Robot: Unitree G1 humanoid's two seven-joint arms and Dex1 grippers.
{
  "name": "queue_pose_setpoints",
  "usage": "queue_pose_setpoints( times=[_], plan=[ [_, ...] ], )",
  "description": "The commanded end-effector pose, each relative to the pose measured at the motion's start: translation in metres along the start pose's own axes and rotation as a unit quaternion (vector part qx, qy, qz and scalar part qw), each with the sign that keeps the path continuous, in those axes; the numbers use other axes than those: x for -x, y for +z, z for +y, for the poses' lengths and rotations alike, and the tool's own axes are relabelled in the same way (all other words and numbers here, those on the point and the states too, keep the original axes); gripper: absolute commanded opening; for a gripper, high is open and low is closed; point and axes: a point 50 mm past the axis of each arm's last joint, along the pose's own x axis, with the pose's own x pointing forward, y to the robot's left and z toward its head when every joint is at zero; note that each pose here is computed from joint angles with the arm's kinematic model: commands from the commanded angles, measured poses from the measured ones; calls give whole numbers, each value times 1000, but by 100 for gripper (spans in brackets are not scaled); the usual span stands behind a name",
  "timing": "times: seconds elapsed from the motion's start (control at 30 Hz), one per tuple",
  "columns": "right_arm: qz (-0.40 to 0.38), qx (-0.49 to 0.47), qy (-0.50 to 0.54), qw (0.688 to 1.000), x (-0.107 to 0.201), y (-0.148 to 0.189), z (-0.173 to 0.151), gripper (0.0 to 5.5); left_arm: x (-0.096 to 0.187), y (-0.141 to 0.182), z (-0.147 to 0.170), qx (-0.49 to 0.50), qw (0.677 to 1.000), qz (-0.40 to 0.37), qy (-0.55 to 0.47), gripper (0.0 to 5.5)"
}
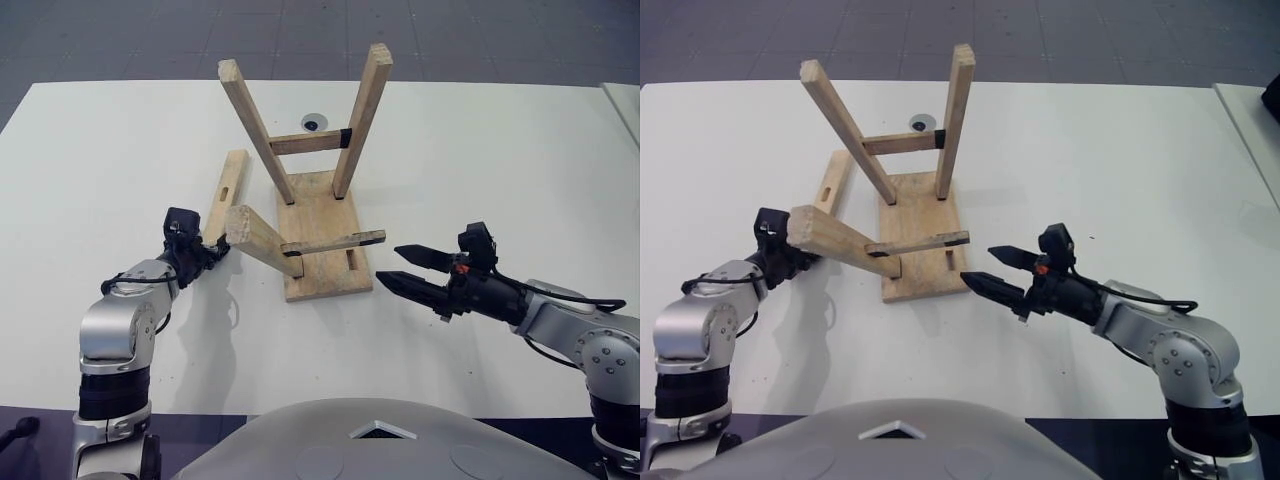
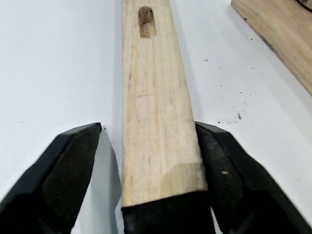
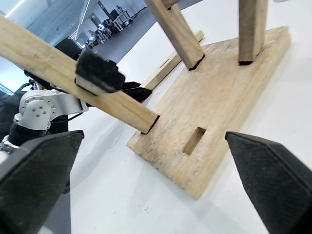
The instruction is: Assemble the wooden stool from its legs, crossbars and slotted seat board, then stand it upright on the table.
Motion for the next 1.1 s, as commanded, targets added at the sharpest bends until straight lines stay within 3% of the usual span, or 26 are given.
queue_pose_setpoints(
  times=[0.03, 0.17, 0.3, 0.4, 0.47, 0.63, 0.8, 1.1],
  plan=[
    [-69, 39, -55, 995, 5, 31, -12, 540, -5, -3, 12, 12, 999, 22, 46, 260],
    [-164, 34, -58, 984, 10, 65, -13, 540, -9, 33, 26, 56, 990, -105, 73, 205],
    [-209, 40, -3, 977, 6, 94, 6, 540, 1, 85, 42, 94, 953, -279, 67, 205],
    [-221, 49, 44, 973, -2, 111, 26, 540, 18, 123, 40, 121, 911, -394, -11, 205],
    [-223, 47, 83, 970, -10, 121, 41, 540, 29, 142, 26, 151, 887, -417, -126, 205],
    [-215, 28, 148, 965, -24, 132, 63, 540, 59, 165, -8, 161, 838, -378, -359, 205],
    [-178, -10, 198, 964, -37, 135, 71, 540, 83, 163, -31, 134, 794, -299, -512, 205],
    [-109, -45, 261, 958, -54, 132, 76, 540, 104, 147, -54, 70, 757, -216, -613, 205]
  ],
)
